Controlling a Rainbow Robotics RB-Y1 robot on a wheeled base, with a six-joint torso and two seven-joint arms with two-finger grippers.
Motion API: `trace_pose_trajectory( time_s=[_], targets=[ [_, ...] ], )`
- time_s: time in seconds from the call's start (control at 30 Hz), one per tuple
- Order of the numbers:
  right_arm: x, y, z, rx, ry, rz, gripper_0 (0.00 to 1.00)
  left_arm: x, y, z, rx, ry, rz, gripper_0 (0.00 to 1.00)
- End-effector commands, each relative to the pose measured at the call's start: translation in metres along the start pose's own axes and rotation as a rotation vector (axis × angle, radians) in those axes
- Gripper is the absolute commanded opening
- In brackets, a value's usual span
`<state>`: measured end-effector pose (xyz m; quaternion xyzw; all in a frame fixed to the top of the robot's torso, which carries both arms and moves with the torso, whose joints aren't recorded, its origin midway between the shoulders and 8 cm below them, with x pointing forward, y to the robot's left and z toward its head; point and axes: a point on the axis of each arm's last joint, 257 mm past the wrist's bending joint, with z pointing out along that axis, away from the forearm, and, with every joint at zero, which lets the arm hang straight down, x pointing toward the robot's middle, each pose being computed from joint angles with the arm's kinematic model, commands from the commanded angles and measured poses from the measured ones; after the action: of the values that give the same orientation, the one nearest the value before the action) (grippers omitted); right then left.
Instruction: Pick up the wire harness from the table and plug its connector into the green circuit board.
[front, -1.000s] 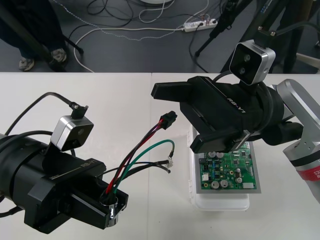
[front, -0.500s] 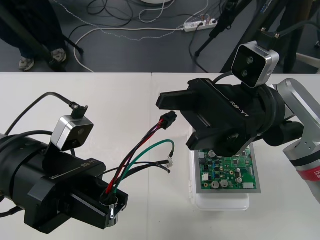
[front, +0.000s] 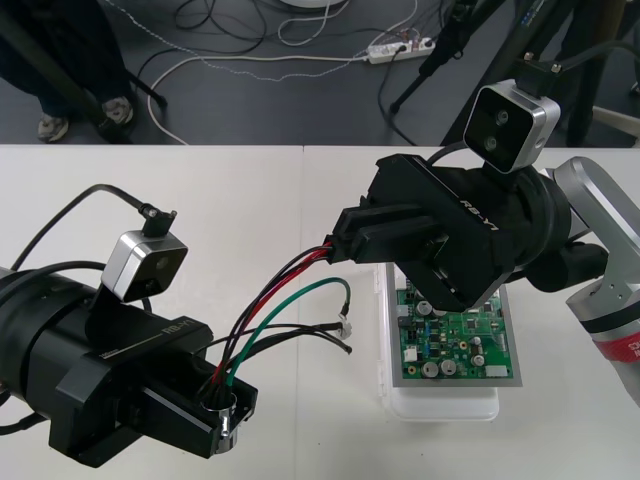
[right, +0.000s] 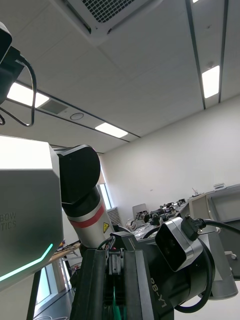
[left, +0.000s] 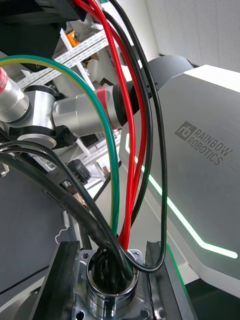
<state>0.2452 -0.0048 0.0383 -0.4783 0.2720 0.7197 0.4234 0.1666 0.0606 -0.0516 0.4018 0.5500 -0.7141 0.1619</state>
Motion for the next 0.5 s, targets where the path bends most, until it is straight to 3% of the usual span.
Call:
trace_pose_trajectory(
  time_s=[0.03,0.4,0.43,0.47,0.5],
  targets=[
    [-0.0038,0.0088,0.0088,-0.033,0.002,-0.018,0.0,0.0026,-0.019,0.0125,0.068,0.052,0.01,0.0],
    [-0.0062,0.0084,0.0072,-0.028,0.004,-0.028,0.0,0.0019,-0.02,0.0121,0.071,0.049,0.015,0.03],
    [-0.0062,0.0084,0.0072,-0.028,0.004,-0.028,0.0,0.0018,-0.0204,0.0121,0.072,0.049,0.015,0.19],
    [-0.0059,0.008,0.0066,-0.026,0.005,-0.027,0.0,0.0014,-0.0207,0.012,0.073,0.046,0.015,0.5],
    [-0.0062,0.0084,0.0072,-0.028,0.004,-0.028,0.0,0.0009,-0.0209,0.0122,0.074,0.046,0.017,0.7]
  ],
)
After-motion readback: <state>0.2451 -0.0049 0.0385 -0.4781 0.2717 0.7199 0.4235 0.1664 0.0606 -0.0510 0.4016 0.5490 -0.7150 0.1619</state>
